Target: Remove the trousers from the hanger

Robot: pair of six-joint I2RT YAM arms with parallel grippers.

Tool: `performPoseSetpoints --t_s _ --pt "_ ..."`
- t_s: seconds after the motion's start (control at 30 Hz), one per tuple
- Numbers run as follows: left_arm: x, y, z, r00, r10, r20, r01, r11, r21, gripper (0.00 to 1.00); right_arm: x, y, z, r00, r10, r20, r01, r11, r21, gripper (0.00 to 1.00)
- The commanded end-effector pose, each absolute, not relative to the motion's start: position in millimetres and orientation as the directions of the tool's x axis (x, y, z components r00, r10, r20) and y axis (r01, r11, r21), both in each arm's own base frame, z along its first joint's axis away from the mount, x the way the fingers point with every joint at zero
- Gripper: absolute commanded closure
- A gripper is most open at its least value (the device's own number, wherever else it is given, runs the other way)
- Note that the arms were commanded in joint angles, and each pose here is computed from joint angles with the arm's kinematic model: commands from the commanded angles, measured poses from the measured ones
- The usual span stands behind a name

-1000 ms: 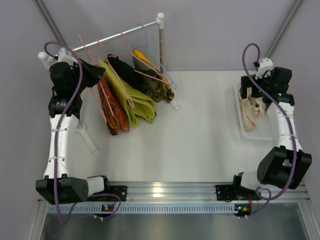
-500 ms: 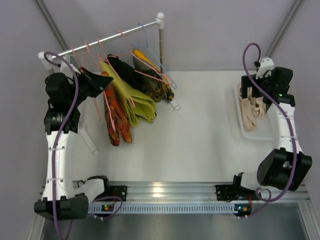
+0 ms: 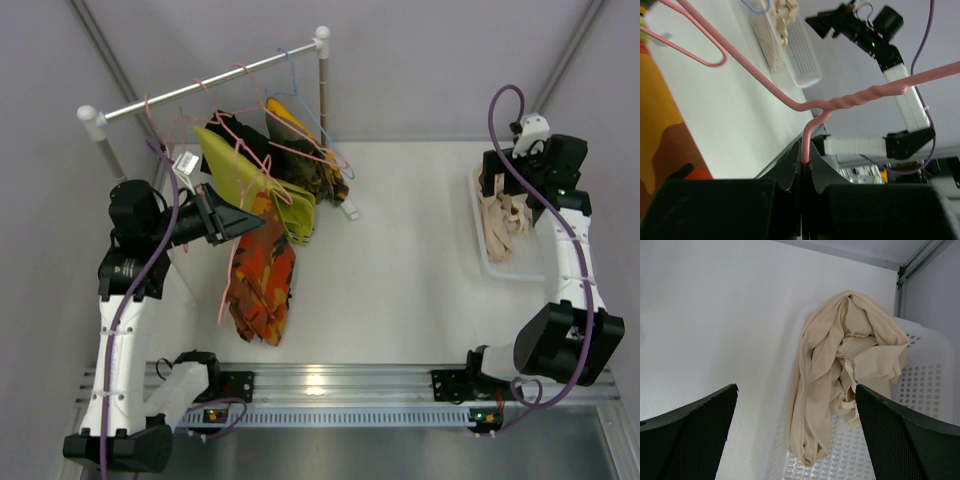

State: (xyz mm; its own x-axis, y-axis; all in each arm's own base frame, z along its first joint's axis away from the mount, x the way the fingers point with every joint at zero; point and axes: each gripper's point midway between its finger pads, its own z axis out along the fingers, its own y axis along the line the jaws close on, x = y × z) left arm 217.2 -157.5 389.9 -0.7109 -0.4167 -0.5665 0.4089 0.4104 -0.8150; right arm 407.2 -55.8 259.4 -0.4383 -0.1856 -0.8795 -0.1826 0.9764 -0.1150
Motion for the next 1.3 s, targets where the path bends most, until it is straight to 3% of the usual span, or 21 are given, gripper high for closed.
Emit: performPoseSetpoints --t_s 0.0,0.23,0.27,0.53,0.83,1.13,1.27 --pt "172 -184 407 -0.735 -0.241 -0.634 0.583 0.253 -0.772 1.0 407 -40 286 -0.348 -0.184 -0.919 -0.215 0.97 -0.112 0.0" --pt "142 -224 393 -0.786 -0.057 -0.616 0.602 0.155 -0.783 1.0 403 -41 285 -0.351 -0.189 -0.917 -0.212 0.97 -0.119 0.01" --pt "146 -225 384 -0.809 -0.058 -0.586 0.567 0.187 -0.802 1.0 402 -41 284 -0.353 -0.19 -0.916 -0.212 0.97 -0.12 0.01" --pt "139 -204 370 -0.737 -0.175 -0.653 0.577 0.341 -0.742 1.0 400 -41 281 -0.355 -0.191 -0.915 -0.21 0.97 -0.122 0.0" --pt "135 -223 384 -0.732 -0.104 -0.673 0.647 0.204 -0.735 1.0 401 -36 284 -0.348 -0.177 -0.921 -0.215 0.971 -0.106 0.01" --pt "137 -332 398 -0.711 0.173 -0.682 0.699 0.063 -0.713 1.0 399 -40 291 -0.334 -0.172 -0.927 -0.184 0.976 -0.115 0.0" --pt "180 -373 451 -0.707 0.033 -0.707 0.707 0.058 -0.704 1.0 394 -44 296 -0.313 -0.161 -0.936 -0.146 0.982 -0.12 0.01"
